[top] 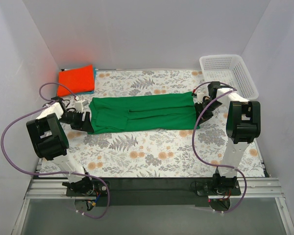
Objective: Fold and stack the t-shirts
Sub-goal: Fold the tshirt
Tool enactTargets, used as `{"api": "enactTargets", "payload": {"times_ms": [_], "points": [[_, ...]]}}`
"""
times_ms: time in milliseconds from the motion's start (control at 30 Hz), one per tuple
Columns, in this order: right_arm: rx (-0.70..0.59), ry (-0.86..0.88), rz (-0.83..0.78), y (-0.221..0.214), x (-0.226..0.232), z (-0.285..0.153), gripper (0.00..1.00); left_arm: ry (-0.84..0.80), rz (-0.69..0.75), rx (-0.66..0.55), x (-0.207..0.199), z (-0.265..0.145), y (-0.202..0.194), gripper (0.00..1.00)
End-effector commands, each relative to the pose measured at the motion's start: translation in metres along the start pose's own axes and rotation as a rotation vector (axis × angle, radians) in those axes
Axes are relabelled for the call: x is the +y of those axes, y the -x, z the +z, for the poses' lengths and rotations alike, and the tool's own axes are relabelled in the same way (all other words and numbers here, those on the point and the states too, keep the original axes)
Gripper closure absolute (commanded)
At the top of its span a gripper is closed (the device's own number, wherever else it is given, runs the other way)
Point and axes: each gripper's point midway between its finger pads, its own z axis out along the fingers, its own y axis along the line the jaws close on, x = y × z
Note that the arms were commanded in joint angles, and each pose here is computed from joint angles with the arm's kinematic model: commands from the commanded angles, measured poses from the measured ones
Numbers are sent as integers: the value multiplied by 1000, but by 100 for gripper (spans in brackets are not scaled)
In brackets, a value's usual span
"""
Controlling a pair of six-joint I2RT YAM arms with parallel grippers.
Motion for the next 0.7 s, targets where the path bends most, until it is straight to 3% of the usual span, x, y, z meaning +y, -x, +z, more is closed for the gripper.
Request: {"api": "enactTargets", "payload": {"times_ms": [0,300,533,633,667], "points": [[-14,14,6,2,2,-2,99,-3,52,-70,-6,-10,17,39],[-15,10,3,3,0,-3,99,-30,46,-68,-4,-4,18,49],[-15,-1,-3,3,-3,-5,99,-40,30,-61,0,-1,21,74],[-17,-13,-6,4,-5,-7,99,-35,20,-64,3,-5,29,89],[-25,-18,-12,6,-6,-10,99,-28,20,-59,4,-5,29,98]]}}
